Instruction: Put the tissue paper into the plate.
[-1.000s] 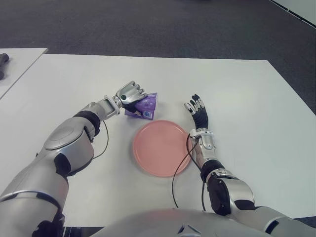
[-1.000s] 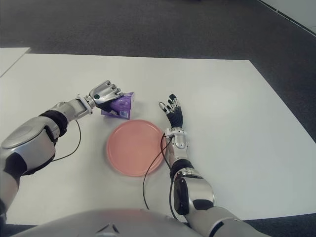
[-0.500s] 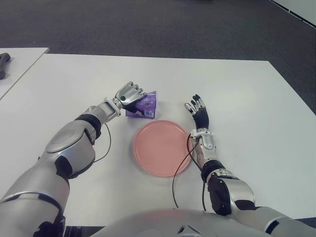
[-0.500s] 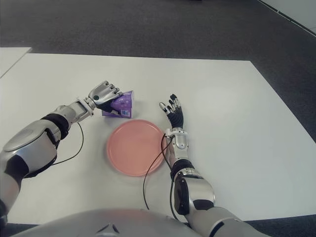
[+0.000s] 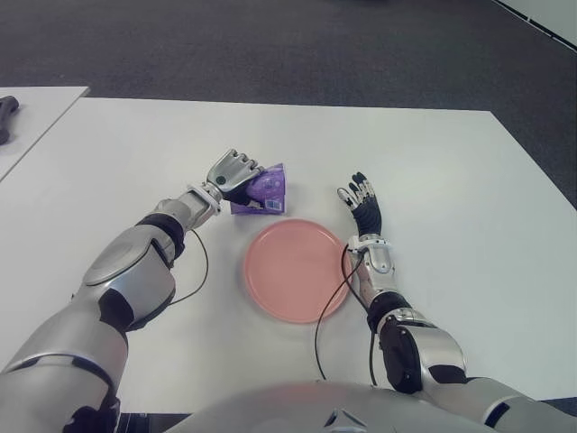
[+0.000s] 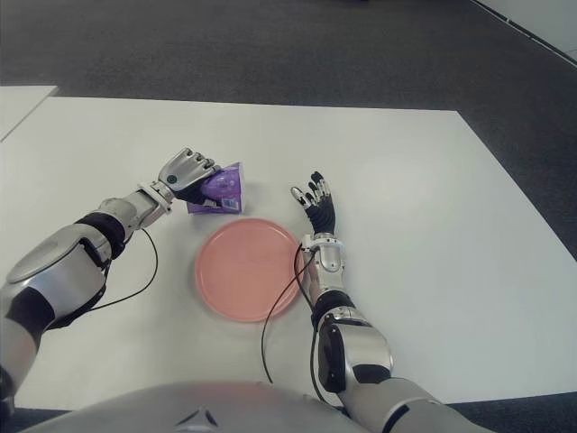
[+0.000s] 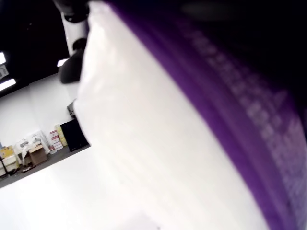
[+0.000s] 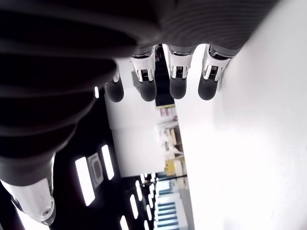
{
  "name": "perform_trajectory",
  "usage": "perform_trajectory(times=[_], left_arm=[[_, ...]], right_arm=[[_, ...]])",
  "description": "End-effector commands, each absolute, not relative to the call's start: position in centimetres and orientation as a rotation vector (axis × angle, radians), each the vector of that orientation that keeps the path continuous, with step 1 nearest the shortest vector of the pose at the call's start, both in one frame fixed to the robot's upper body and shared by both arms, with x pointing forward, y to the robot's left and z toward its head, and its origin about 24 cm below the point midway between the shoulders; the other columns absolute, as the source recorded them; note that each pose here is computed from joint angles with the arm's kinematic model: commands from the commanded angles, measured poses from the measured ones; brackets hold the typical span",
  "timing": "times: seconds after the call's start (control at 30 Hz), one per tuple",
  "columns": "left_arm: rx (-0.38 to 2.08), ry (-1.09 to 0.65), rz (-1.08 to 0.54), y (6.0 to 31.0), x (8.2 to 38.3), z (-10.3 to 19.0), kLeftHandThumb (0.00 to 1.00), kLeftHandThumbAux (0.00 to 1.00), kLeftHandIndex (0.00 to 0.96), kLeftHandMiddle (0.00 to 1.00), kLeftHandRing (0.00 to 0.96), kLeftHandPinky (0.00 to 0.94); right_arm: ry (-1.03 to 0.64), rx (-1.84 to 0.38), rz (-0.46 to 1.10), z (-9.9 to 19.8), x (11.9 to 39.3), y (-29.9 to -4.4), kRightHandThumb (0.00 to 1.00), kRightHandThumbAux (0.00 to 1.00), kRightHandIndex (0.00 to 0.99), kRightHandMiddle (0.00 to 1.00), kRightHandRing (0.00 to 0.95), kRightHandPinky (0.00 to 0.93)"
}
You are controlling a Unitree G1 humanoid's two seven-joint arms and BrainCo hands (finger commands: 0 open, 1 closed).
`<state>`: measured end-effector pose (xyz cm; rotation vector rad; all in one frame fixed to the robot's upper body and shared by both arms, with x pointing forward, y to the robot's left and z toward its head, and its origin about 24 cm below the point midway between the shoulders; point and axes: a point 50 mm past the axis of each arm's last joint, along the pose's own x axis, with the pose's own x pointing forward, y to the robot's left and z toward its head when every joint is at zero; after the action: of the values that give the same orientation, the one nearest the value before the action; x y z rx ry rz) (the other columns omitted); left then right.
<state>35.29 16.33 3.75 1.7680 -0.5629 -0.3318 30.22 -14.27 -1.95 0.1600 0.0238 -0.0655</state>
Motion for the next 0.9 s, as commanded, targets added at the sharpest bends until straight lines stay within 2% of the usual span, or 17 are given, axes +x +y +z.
perform_trajectory(times=[0.03,0.17,0.27,0.37,0.9], left_arm=[[1.67,-0.467,-0.277,17.1,35.2,3.5,0.847,0.666,0.414,0.551,0.825,0.823],[1.603,-0.5,-0.192,17.6,35.9,5.3,0.846,0.666,0.418,0.553,0.824,0.818],[1.492,-0.556,-0.092,18.0,36.6,7.5,0.762,0.688,0.436,0.75,0.837,0.838],[1.443,-0.578,-0.067,18.1,36.7,8.2,0.736,0.695,0.441,0.817,0.844,0.852],[1.228,-0.781,-0.083,17.3,36.9,13.1,0.727,0.696,0.444,0.861,0.866,0.877]], right_arm=[[0.302,0.191,-0.124,-7.3,26.0,-14.8,0.118,0.653,0.088,0.09,0.055,0.061],[0.302,0.193,-0.123,-7.2,26.0,-14.7,0.121,0.65,0.089,0.092,0.058,0.061],[0.3,0.194,-0.121,-7.2,26.1,-14.7,0.122,0.647,0.087,0.091,0.057,0.059],[0.298,0.196,-0.122,-7.2,26.1,-14.6,0.124,0.649,0.087,0.09,0.057,0.06],[0.287,0.193,-0.131,-7.0,26.3,-14.8,0.123,0.631,0.095,0.095,0.064,0.068]])
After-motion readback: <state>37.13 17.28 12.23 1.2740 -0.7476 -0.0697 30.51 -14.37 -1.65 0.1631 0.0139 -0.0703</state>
